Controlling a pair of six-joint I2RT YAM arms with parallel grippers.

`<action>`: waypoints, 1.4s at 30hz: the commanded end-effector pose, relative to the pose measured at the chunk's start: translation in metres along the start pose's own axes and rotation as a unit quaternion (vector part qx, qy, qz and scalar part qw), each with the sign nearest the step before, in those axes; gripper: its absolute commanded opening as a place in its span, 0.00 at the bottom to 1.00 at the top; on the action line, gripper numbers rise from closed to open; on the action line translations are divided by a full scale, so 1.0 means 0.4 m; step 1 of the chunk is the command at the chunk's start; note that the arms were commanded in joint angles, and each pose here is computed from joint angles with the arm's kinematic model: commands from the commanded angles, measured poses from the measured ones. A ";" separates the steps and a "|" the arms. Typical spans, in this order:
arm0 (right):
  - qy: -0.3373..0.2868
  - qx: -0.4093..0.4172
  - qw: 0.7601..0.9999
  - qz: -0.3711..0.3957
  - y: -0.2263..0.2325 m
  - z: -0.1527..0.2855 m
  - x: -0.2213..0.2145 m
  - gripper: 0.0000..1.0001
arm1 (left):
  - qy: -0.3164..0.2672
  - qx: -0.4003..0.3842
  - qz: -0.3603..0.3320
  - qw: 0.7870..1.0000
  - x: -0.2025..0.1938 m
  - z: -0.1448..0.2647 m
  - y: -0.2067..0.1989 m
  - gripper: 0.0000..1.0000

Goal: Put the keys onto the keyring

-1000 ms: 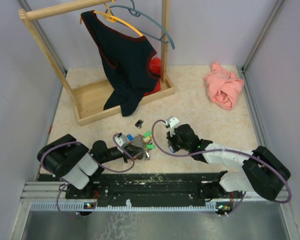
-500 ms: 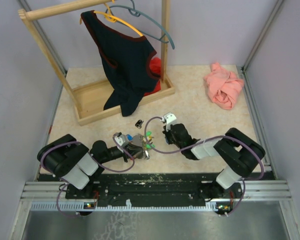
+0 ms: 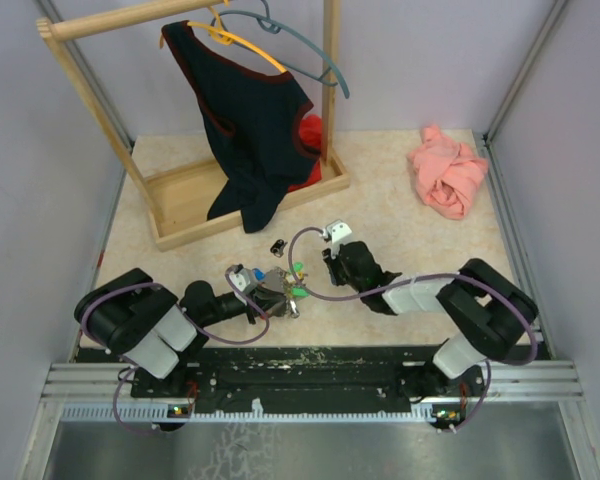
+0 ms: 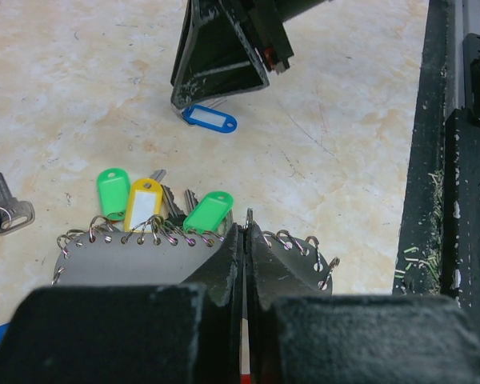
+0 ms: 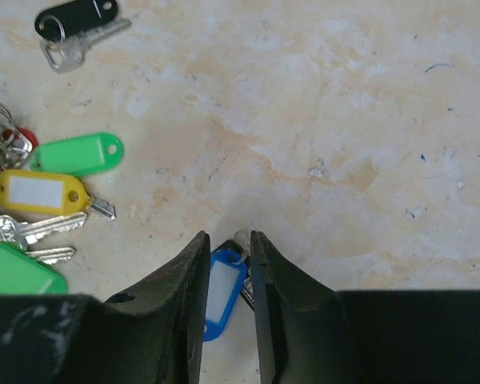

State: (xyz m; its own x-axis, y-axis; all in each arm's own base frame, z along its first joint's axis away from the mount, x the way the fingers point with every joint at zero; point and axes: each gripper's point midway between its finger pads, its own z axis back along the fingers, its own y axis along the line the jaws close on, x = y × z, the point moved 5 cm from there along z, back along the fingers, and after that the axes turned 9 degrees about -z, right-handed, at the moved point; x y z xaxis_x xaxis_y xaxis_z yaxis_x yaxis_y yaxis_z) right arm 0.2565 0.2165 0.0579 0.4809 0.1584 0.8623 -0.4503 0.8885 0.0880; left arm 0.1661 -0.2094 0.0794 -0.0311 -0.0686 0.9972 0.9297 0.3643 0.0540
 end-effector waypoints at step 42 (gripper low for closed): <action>-0.073 0.511 0.841 0.164 0.253 0.102 0.082 0.30 | -0.114 -0.015 -0.067 0.991 0.121 0.011 -0.010 0.01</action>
State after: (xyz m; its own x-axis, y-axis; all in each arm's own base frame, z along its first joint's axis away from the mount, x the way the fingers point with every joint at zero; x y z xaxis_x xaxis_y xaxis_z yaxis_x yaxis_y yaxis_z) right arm 0.1963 0.2841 0.1035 0.2311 0.2520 0.9397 -0.9728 0.0463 0.2269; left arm 0.1627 -0.2110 0.0855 -0.0479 -0.0492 0.9976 0.9407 0.3335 0.0616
